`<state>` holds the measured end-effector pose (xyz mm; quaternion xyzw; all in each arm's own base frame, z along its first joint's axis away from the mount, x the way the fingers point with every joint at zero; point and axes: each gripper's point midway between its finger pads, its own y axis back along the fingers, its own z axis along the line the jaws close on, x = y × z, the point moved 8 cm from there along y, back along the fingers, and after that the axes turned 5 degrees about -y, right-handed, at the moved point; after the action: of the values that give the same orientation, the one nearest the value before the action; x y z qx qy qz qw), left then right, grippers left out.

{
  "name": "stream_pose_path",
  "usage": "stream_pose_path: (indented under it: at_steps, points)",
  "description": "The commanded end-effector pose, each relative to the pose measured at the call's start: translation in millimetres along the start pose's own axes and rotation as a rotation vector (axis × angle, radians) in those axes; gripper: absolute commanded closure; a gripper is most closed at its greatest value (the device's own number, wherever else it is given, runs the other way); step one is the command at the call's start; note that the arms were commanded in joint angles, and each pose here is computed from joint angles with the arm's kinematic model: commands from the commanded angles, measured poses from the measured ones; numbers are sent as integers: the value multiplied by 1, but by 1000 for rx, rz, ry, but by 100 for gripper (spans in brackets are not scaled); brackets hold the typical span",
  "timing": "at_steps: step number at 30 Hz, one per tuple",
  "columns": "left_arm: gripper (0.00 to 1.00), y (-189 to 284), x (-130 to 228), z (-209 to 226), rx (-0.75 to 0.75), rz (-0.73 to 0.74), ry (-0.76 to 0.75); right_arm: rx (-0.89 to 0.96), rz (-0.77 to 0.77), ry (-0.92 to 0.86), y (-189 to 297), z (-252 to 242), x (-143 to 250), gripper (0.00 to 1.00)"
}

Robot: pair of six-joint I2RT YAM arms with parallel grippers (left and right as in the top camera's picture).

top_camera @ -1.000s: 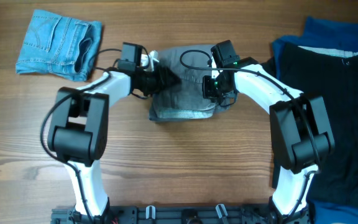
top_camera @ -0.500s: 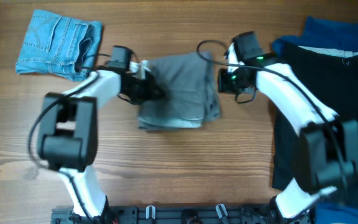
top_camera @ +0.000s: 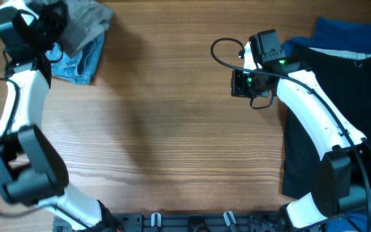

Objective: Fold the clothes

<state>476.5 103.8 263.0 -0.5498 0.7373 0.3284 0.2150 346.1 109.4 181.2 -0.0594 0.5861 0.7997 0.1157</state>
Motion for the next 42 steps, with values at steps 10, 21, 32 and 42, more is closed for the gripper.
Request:
stream_pose_path:
  at_steps: [10, 21, 32, 42]
  points:
    - [96, -29, 14, 131, -238, -101, 270, 39, 70, 32, 0, -5, 12, 96]
    - [0, 66, 48, 148, -680, 323, 254, 44, 84, 27, 0, -6, 14, 95]
    - [96, 38, -5, 73, -358, 99, -142, 42, 103, 22, 0, -6, 17, 93]
    - [68, -26, 79, 117, -226, 337, -50, 68, 125, 15, 8, -9, 24, 96]
